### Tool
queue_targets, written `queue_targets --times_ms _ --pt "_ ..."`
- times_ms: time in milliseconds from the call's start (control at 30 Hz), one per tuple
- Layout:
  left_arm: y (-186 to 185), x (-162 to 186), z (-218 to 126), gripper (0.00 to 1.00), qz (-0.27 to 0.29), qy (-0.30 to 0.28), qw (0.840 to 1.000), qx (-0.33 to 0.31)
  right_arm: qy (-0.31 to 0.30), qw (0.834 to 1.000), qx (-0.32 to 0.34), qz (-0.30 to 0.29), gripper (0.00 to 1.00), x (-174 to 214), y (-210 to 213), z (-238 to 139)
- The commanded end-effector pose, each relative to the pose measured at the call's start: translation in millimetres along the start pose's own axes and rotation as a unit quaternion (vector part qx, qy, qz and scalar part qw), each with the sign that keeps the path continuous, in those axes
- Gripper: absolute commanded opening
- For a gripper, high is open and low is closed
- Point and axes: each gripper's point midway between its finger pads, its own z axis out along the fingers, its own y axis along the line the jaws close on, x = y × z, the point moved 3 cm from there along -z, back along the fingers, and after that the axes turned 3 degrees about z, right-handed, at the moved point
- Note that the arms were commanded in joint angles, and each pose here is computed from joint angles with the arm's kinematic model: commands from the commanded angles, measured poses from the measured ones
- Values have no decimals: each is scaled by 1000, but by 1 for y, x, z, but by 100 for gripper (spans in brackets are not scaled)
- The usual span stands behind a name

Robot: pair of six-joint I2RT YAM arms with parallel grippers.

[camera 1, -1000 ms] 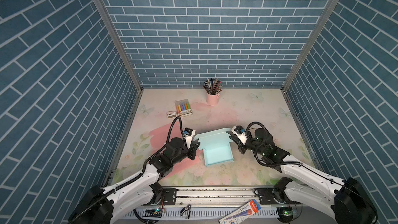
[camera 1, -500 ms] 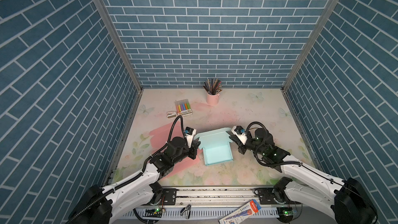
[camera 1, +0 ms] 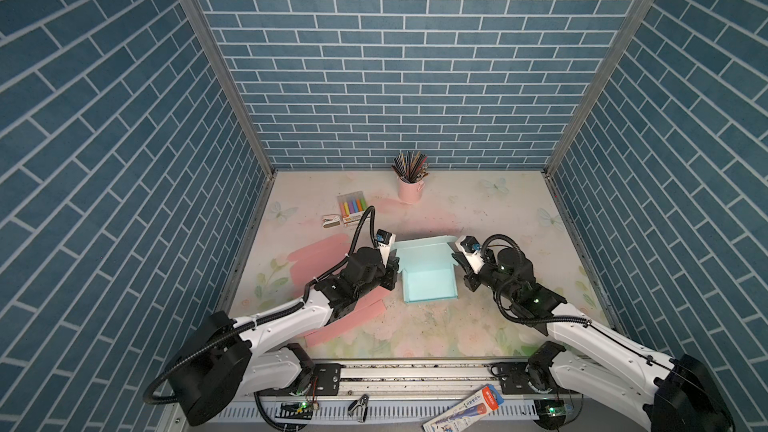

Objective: Fold the paper box

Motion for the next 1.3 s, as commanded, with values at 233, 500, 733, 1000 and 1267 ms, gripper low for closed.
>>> queue_targets --times_ms 233,500,733,1000,1267 --pt "-36 -35 20 2 34 -51 997 37 29 999 -19 35 11 13 7 11" --pt "-41 -35 30 2 33 -61 997 35 49 997 -16 52 11 22 7 15" --pt "-43 -35 39 2 33 -81 996 20 48 997 -17 61 12 24 8 13" --pt "-52 -23 47 2 36 -94 995 -2 44 997 -12 69 12 28 7 9" --pt "-60 -8 52 2 37 -97 995 -11 46 996 -11 76 12 34 9 5"
